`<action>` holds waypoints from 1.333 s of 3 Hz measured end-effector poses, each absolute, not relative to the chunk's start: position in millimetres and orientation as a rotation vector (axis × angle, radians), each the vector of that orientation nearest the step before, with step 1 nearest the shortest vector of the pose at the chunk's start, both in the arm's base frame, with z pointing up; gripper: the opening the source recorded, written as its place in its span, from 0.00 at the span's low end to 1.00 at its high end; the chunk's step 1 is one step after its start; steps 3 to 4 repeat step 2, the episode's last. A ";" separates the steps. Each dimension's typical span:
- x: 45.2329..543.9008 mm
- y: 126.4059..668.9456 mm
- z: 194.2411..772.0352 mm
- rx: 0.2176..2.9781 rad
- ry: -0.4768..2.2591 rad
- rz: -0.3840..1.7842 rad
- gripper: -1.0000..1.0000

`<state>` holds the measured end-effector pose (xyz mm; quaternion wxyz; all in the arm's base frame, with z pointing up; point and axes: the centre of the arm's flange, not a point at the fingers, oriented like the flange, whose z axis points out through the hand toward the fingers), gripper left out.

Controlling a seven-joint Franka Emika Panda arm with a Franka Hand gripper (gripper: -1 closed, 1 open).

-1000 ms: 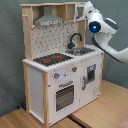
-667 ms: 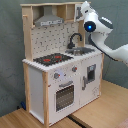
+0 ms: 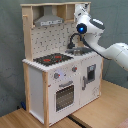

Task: Play with the kitchen

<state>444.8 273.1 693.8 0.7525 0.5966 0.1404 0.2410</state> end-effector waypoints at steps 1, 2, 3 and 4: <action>469.5 276.9 694.4 1.298 0.330 0.529 1.00; 490.2 290.5 693.0 1.296 0.388 0.559 1.00; 490.2 290.5 693.0 1.296 0.388 0.559 1.00; 490.2 290.5 693.0 1.296 0.388 0.559 1.00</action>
